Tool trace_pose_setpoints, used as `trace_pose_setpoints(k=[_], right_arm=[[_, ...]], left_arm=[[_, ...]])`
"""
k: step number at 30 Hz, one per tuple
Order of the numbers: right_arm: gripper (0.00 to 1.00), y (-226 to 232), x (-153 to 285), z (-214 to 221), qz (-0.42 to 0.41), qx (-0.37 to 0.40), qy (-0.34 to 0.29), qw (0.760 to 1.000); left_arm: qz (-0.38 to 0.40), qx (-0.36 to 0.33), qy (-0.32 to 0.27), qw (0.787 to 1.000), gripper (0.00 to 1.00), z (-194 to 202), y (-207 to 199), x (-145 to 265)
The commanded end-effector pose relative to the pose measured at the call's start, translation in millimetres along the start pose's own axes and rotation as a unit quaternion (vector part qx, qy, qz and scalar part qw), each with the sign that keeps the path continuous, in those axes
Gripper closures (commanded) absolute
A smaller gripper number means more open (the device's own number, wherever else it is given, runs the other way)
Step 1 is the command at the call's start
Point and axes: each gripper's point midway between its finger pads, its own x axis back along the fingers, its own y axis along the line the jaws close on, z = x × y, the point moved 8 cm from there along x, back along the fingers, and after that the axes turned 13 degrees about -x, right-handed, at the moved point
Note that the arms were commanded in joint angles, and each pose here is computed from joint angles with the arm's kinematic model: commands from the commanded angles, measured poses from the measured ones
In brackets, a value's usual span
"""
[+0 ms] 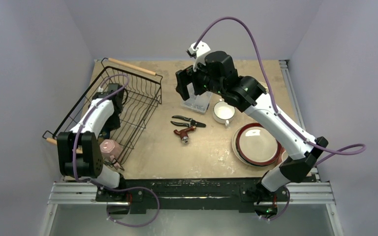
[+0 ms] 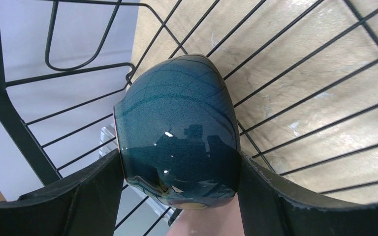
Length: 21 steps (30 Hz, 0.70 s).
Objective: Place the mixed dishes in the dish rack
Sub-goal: Turn the bowl upside down on the dish rack.
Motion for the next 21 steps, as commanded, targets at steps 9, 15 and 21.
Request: trace_pose_setpoints(k=[9,15,21], right_arm=[[0.01,-0.8,8.6,-7.6,-0.011,-0.006,-0.02,1.0],[0.01,-3.6,10.0,-7.3,-0.007,-0.006,-0.025,1.0],[0.01,-6.9,12.7,-7.4,-0.001,-0.003,-0.032,0.999]], left_arm=[[-0.077,0.02,0.053,0.995,1.0,6.6,6.4,-5.9],[-0.081,0.008,0.086,0.993,1.0,6.8,5.8,-4.7],[-0.097,0.011,0.117,0.988,0.91,8.7,8.9,-7.3]])
